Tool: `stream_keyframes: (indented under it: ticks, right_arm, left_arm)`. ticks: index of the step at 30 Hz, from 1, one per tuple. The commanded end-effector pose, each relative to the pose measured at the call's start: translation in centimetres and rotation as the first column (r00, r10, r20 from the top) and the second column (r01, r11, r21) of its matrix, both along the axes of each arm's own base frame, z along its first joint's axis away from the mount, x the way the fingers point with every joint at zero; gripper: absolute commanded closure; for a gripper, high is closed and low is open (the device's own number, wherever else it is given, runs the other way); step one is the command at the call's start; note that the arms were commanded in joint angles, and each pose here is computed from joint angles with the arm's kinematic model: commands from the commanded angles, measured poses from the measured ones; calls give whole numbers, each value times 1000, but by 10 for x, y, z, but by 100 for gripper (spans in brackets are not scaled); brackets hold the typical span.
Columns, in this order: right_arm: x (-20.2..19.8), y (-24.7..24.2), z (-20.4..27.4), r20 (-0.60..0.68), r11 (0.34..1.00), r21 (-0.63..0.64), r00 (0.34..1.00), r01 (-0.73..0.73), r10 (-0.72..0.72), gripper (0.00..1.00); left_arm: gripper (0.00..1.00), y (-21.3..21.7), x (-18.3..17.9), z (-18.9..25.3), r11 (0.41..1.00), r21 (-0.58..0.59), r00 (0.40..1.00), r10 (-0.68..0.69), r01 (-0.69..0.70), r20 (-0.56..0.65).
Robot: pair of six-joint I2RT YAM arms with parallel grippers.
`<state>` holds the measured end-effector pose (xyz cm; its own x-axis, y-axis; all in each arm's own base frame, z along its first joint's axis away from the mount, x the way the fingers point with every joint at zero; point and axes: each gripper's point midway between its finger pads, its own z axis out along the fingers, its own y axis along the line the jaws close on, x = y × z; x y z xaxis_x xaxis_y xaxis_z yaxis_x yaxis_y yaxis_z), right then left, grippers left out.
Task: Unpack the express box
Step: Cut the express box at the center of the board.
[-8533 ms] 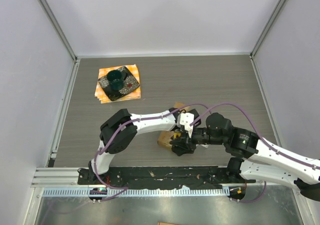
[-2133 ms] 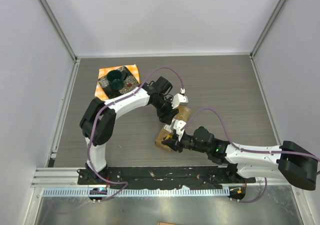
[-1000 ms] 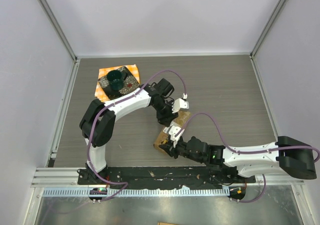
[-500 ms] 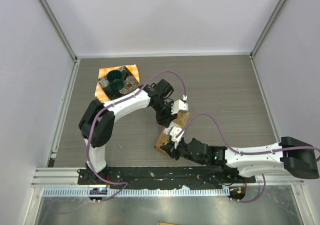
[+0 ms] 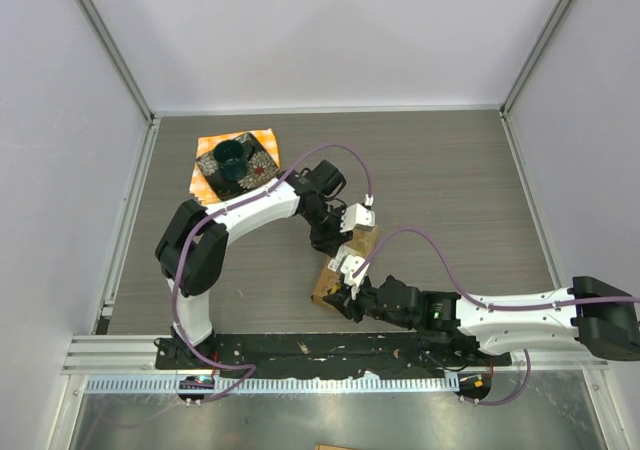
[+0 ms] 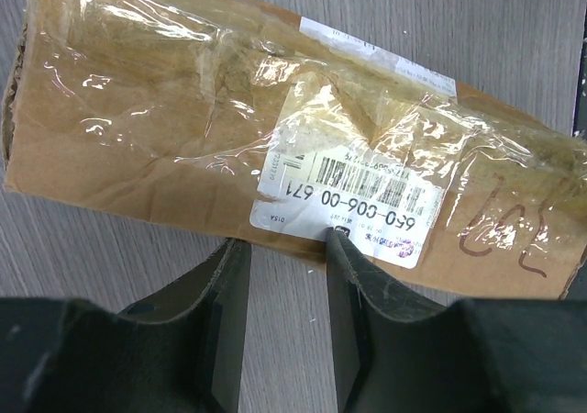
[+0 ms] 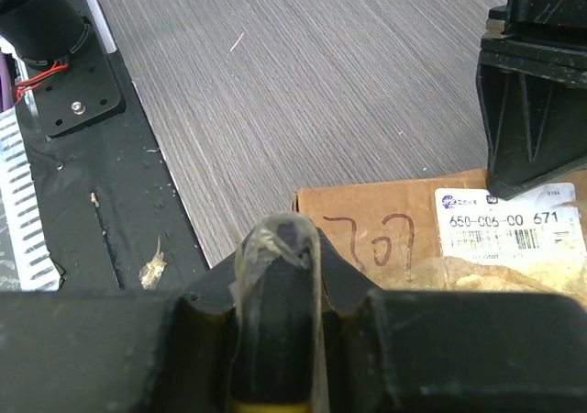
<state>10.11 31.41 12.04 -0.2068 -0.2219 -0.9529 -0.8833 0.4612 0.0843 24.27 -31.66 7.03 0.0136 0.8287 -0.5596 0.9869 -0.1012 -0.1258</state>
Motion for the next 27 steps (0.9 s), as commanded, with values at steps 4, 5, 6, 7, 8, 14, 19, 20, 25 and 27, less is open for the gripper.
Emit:
stream_keyframes:
  ticks: [4,5,6,7,8,14,19,20,25,27]
  right_arm:
    - [-38,-5,-47,-155,990,-65,981,-128,117,99]
    - [-36,-5,-52,-163,990,-77,981,-121,107,99]
    - [-36,-1,-53,-163,990,-69,980,-126,114,99]
    - [-36,-2,-64,-176,987,-100,979,-126,108,99]
    - [-36,-2,-70,-186,987,-105,977,-123,102,99]
    - [-35,-2,-96,-224,979,-169,972,-112,72,99]
    - [-33,-2,-105,-231,969,-224,971,-105,51,99]
    - [-31,-1,-108,-231,966,-238,972,-100,43,99]
    - [-20,2,-107,-188,959,-278,982,-61,8,99]
    - [-14,3,-99,-159,965,-259,987,-35,-7,99]
  left_arm:
    - [100,70,5,-61,941,322,989,-131,103,68]
    - [100,69,6,-61,940,323,988,-138,108,72]
    - [100,68,7,-63,937,328,986,-151,119,76]
    - [100,67,6,-63,934,335,983,-163,128,80]
    - [100,66,8,-62,930,342,981,-172,134,85]
    - [100,59,11,-58,931,338,980,-178,140,86]
    - [100,58,11,-53,934,330,980,-176,139,87]
    - [100,57,13,-52,935,329,980,-174,135,94]
    - [79,46,25,-26,970,241,997,-49,34,57]
    - [74,52,33,-14,976,217,999,12,-21,42]
